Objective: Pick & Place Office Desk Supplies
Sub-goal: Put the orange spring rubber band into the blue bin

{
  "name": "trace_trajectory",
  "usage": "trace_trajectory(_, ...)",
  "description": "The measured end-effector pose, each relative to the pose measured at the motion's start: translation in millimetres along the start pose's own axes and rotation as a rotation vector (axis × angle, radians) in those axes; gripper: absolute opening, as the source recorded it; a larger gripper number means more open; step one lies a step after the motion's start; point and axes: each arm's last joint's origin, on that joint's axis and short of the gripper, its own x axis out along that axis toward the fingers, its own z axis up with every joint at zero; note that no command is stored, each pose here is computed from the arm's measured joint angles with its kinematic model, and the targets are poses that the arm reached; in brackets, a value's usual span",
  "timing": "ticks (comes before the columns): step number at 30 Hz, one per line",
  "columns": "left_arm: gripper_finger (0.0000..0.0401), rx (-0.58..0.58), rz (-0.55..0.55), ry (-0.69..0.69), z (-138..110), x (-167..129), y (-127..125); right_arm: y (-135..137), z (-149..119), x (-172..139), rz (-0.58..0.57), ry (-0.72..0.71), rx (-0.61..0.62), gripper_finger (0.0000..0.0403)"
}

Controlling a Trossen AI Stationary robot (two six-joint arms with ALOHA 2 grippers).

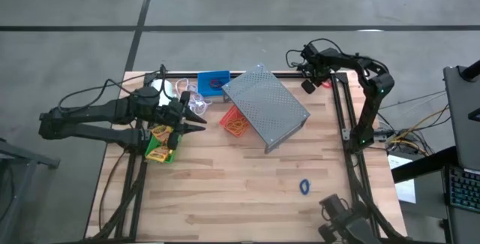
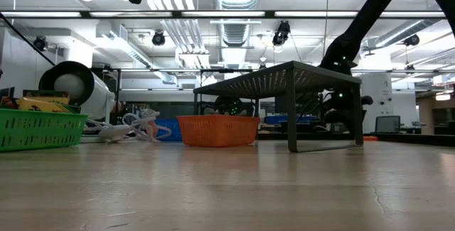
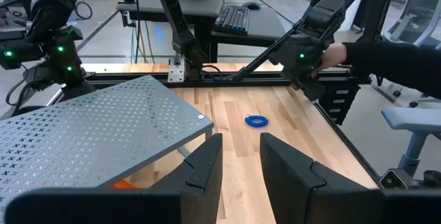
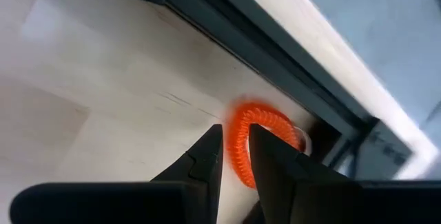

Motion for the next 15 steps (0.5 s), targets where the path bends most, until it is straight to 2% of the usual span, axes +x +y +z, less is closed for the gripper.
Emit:
trace_trajectory(5, 0.0104, -0.024, 0.000, 0.004, -0.4, 0.0, 0.1, -11.8, -2.4, 4.3, 0.100, -0.001, 0.099, 0.0068)
trace_trajectory(15, 0.0104, -0.025, 0.000, 0.011, -1.1, 0.0, 0.0, -7.6, -5.3, 7.3, 0.143, 0.018, 0.104, 0.0068)
